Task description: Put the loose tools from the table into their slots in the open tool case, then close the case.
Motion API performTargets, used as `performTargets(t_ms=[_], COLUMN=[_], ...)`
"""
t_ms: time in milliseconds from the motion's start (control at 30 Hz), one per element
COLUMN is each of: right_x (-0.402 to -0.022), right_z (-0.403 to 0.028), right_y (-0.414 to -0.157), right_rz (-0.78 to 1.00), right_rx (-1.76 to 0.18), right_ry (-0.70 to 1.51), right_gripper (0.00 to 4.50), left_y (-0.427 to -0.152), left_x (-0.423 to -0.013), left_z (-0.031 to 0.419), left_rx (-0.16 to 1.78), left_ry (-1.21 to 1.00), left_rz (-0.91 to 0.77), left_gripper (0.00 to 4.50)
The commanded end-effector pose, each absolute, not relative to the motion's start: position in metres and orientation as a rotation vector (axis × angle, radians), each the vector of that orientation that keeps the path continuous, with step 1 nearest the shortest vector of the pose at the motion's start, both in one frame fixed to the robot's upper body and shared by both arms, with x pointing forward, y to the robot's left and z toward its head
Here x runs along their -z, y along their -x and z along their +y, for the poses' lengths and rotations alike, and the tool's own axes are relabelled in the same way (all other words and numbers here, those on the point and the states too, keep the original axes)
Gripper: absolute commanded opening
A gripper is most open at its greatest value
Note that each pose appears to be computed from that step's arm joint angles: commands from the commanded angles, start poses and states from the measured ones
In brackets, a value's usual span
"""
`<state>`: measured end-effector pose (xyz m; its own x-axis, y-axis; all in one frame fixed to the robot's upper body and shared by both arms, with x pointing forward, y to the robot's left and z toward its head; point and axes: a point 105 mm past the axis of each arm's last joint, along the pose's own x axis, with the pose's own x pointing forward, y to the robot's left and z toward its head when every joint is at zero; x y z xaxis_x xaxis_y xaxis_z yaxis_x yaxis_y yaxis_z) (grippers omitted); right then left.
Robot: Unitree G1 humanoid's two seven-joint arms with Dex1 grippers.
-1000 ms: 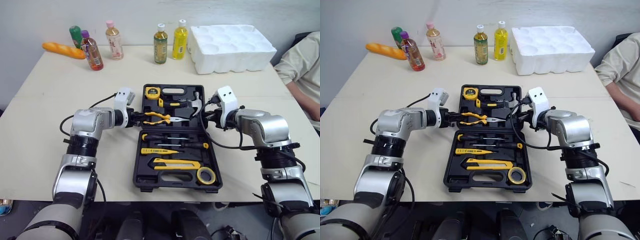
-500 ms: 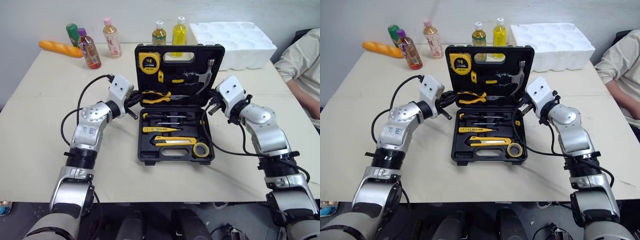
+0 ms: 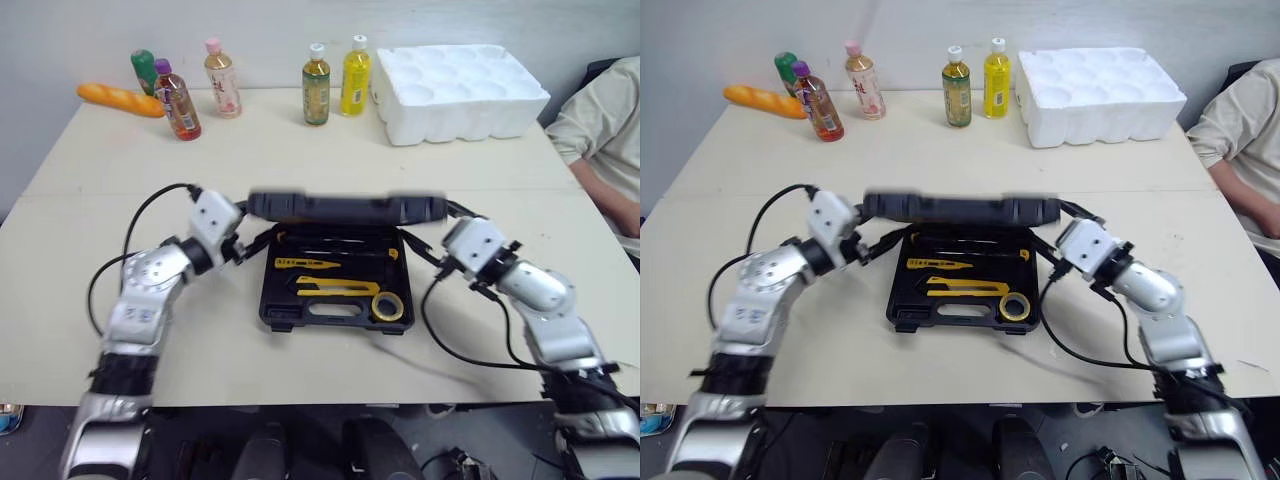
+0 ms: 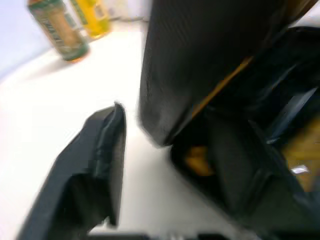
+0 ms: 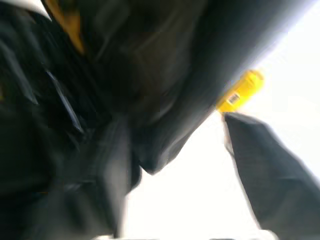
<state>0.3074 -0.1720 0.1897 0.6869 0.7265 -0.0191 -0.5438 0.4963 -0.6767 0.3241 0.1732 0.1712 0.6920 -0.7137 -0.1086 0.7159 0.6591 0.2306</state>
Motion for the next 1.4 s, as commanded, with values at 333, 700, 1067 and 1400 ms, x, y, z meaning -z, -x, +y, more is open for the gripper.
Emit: performTargets(t_ms=[333, 700, 1067, 1400], right_x=[-0.205, -0.197, -0.181, -0.125], right_z=[-0.281, -0.287, -0.269, -0.200], right_y=[-0.203, -0.203, -0.198, -0.216], right_rz=[0.335, 0.361, 0.354, 0.412], right_rx=[-0.873, -0.845, -0.902, -1.050], right_ry=[0.272, 0.267, 0.249, 0.306], right_gripper=[4.20, 4.20, 1.14, 0.00], left_y=[-0.233, -0.253, -0.285, -0.393], left_x=[-0.184, -0.183, -0.182, -0.174], left_z=[0.317, 0.315, 0.296, 0.204], left_rx=[0.719, 0.724, 0.763, 0.795], left_ry=[-0.031, -0.095, -0.135, -0.118], left_rz=[0.405, 0.378, 0.302, 0.236], left_gripper=[4.48, 4.48, 1.29, 0.06])
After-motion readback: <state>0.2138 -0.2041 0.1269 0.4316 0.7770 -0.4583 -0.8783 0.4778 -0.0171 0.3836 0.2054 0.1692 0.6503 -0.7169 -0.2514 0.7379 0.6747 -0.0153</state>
